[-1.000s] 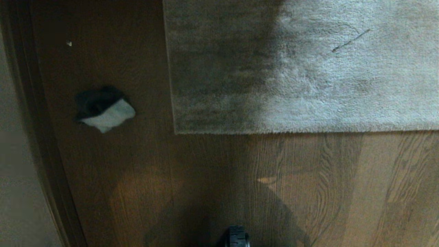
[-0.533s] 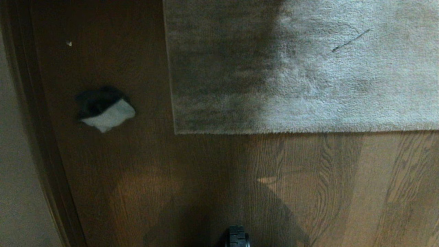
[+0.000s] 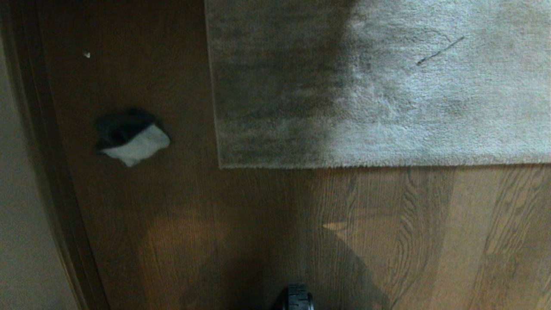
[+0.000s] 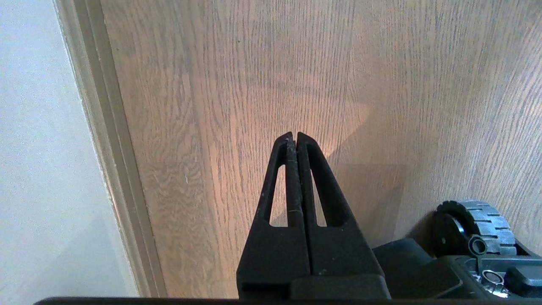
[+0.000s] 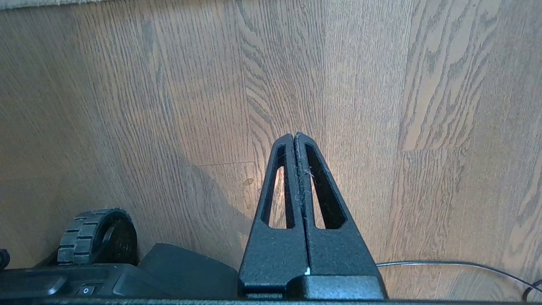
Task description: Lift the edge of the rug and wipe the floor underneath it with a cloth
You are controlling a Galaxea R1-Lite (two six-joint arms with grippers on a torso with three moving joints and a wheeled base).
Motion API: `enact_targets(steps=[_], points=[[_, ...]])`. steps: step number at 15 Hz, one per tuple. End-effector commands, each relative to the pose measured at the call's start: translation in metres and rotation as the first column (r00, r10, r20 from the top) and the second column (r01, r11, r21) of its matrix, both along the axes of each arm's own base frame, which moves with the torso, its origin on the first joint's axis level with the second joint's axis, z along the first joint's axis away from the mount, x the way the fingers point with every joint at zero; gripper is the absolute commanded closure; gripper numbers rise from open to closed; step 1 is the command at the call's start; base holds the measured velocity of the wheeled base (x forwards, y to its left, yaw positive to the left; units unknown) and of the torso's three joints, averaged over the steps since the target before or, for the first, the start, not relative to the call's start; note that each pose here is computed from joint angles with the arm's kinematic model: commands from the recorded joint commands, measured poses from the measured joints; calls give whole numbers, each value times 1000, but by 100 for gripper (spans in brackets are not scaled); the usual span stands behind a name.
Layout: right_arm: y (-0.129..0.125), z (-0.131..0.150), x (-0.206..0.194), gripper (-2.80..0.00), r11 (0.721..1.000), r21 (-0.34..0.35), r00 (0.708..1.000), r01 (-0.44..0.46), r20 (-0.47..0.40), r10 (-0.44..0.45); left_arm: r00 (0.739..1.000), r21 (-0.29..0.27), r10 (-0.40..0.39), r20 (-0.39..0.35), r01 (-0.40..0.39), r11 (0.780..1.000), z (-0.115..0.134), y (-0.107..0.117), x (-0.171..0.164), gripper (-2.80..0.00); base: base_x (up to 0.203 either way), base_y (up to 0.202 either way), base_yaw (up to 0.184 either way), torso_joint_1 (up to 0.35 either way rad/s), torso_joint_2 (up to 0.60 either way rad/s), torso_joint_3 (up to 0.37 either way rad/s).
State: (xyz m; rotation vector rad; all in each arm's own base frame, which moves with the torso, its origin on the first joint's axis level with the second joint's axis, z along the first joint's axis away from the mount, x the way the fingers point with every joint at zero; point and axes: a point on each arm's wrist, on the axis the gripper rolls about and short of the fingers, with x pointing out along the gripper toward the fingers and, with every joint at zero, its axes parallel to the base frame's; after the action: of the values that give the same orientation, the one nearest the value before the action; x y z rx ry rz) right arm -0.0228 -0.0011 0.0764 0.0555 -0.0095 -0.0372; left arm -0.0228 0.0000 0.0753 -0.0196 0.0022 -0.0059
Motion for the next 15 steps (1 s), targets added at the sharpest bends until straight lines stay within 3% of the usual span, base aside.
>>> enact_targets(steps=[1, 15], points=[[0, 0, 0, 0, 1000, 0, 1000, -1, -2, 1, 1000, 0, 0, 1, 0, 1000, 0, 0, 0, 0, 0, 0, 0, 0, 0, 0], [0, 0, 0, 0, 1000, 0, 1000, -1, -2, 1, 1000, 0, 0, 1, 0, 1000, 0, 0, 0, 0, 0, 0, 0, 0, 0, 0]])
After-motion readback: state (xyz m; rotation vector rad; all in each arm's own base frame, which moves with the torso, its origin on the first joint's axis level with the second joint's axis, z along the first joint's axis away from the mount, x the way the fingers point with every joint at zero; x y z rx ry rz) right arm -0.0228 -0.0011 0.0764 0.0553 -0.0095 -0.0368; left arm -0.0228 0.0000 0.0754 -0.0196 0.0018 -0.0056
